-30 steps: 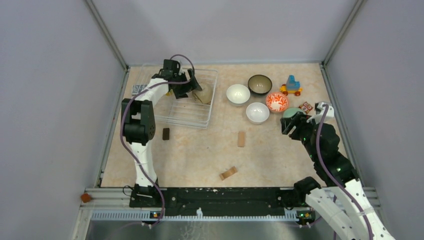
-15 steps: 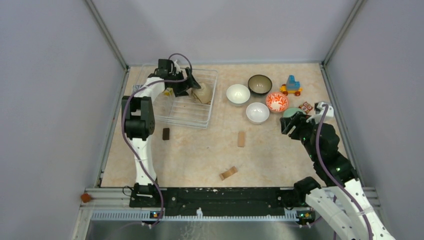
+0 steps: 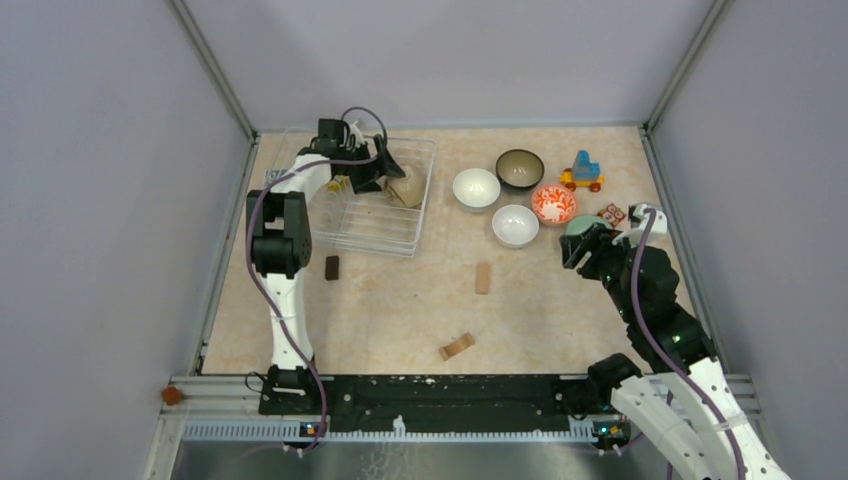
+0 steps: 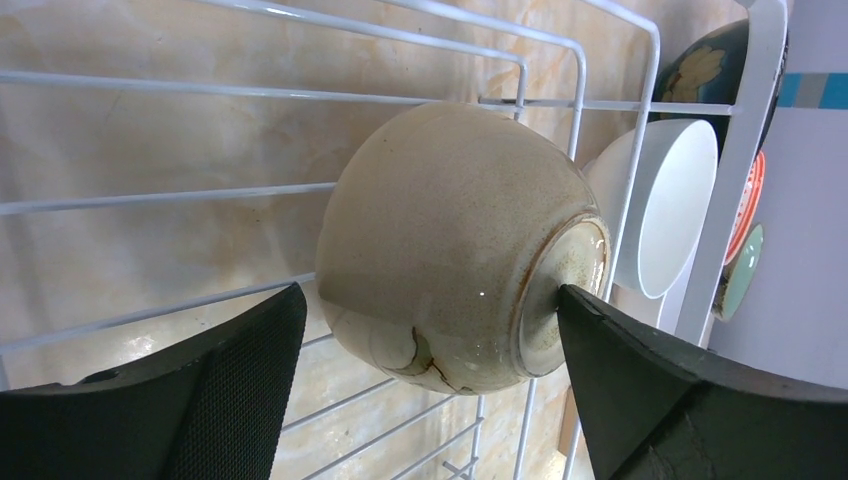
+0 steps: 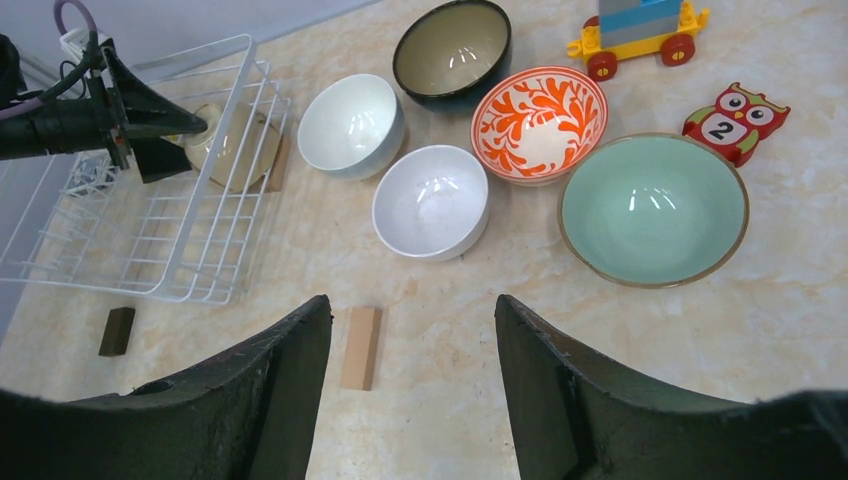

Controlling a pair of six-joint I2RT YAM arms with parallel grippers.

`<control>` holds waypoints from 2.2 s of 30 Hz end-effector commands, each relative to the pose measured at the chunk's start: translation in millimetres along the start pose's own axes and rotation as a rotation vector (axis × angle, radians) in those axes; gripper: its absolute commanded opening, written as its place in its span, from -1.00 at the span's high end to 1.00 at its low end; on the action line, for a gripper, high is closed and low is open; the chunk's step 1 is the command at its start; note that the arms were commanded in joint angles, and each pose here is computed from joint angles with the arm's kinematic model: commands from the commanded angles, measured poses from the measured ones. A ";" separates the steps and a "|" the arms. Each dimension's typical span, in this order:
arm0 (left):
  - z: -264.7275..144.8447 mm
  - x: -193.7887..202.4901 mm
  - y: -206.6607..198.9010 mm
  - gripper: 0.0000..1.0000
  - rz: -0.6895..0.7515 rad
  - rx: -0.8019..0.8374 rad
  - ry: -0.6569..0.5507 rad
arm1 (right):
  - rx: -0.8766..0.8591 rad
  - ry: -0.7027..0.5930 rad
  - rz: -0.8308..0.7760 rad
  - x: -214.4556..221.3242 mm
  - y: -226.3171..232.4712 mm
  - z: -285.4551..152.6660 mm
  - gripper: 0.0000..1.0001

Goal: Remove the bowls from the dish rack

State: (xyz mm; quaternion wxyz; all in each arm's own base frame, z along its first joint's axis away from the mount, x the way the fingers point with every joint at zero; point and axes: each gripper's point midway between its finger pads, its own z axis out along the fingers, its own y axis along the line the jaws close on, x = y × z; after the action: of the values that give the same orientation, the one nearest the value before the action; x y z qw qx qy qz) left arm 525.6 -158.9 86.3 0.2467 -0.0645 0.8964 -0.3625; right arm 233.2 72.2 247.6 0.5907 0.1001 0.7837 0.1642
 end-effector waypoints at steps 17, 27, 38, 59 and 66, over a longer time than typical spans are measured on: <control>4.7 5.1 -9.2 -0.58 -0.067 0.102 0.000 | -0.020 -0.046 -0.009 -12.5 5.2 1.2 -0.22; -40.6 -23.5 -52.2 -0.31 0.033 0.116 -0.101 | -0.022 -0.043 -0.009 -10.0 4.8 1.7 -0.22; -64.5 -36.0 -77.0 -0.17 0.079 0.134 -0.134 | -0.025 -0.041 -0.006 -8.4 4.6 1.2 -0.21; -124.1 -51.1 -73.5 -0.09 0.327 -0.334 -0.271 | -0.037 -0.037 0.000 -6.1 6.4 2.0 -0.21; -117.6 -35.2 -66.4 -0.08 0.477 -0.608 -0.263 | -0.046 -0.037 0.004 -6.9 8.9 2.8 -0.21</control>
State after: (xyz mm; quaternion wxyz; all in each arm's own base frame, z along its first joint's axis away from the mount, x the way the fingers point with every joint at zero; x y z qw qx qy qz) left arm 493.2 -129.7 175.1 0.3462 0.0045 0.9333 -0.0951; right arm 234.6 75.4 244.2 0.5916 0.0917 0.7831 0.1684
